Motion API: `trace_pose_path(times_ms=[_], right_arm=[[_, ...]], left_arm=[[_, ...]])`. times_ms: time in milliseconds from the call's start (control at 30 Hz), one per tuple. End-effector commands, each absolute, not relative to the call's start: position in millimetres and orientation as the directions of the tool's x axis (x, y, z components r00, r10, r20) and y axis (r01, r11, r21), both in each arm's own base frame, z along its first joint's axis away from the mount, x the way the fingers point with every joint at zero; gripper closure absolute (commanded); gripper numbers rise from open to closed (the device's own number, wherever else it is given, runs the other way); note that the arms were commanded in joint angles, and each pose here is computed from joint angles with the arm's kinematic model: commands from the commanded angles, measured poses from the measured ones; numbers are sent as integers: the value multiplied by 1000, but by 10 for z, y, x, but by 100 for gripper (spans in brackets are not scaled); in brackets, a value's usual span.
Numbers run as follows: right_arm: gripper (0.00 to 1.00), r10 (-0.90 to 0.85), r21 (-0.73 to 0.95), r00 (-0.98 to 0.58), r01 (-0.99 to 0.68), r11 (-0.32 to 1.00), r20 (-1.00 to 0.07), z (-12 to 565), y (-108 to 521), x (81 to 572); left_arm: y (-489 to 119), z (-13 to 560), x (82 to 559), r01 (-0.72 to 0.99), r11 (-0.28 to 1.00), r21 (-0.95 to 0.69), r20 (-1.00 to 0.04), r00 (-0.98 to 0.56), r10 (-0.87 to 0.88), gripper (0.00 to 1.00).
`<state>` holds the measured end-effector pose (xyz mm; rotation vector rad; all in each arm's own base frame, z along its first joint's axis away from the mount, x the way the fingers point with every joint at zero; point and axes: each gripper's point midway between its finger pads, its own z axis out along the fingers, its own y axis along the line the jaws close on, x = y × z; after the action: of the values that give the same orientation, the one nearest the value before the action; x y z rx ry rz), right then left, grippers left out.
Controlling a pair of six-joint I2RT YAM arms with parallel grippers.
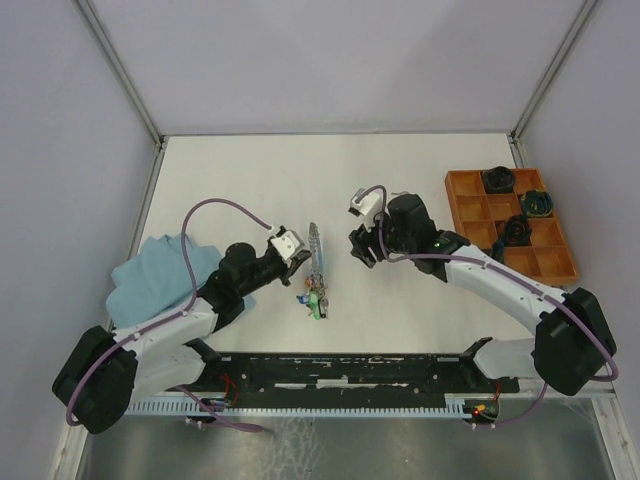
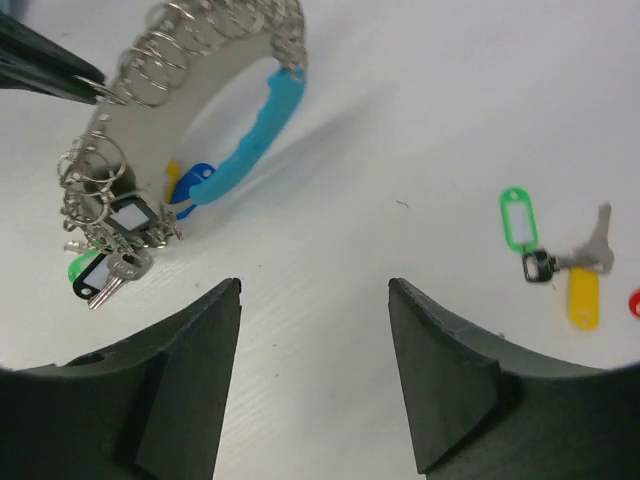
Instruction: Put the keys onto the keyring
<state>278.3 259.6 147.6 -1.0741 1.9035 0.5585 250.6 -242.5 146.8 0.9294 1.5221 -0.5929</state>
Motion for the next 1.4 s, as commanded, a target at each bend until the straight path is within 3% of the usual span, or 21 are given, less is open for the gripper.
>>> trace_pose_path(times_ms=[0,167,233,267,433,667,767,867,933,1367], right_arm=[[29,-389,-55,-414,-624,780,-823,1564,2227,3111],[17,-335,-84,-488,-467,881,-806,1486,1922,3256],[2,-317,-95,-521,-408,908,-792,1433,1817,3310],[0,-311,-104,-535,-382,918,-786,1401,1763,3334],[0,-227,-50,-653,-278,959,-722,1227,1569,3424],[0,-141,-51,-762,-140,989,-632,1000,1244,3493],[5,-59,-13,-813,-63,998,-579,881,1089,3471],[23,16,42,-853,-7,999,-522,764,1062,3439],[29,48,69,-869,17,998,-493,699,1087,3403],[59,91,55,-884,75,996,-459,407,1083,3538]], left_arm=[[-2231,1718,2862,672,731,113,-984,-28,178,97],[-1999,1656,3056,526,847,78,-979,-118,164,97],[-1880,1603,3132,454,888,67,-975,-158,154,97],[-1827,1580,3165,423,904,54,-973,-180,143,97],[-1667,1344,3286,337,942,-11,-948,-303,97,97],[-1721,1285,3282,367,930,-16,-946,-307,105,97],[-1783,1283,3271,398,917,-22,-947,-302,109,97],[-1854,1274,3251,440,898,-25,-947,-297,119,97],[-1888,1276,3237,461,887,-26,-948,-293,125,97],[-1994,1305,3185,526,850,-27,-952,-273,139,97]])
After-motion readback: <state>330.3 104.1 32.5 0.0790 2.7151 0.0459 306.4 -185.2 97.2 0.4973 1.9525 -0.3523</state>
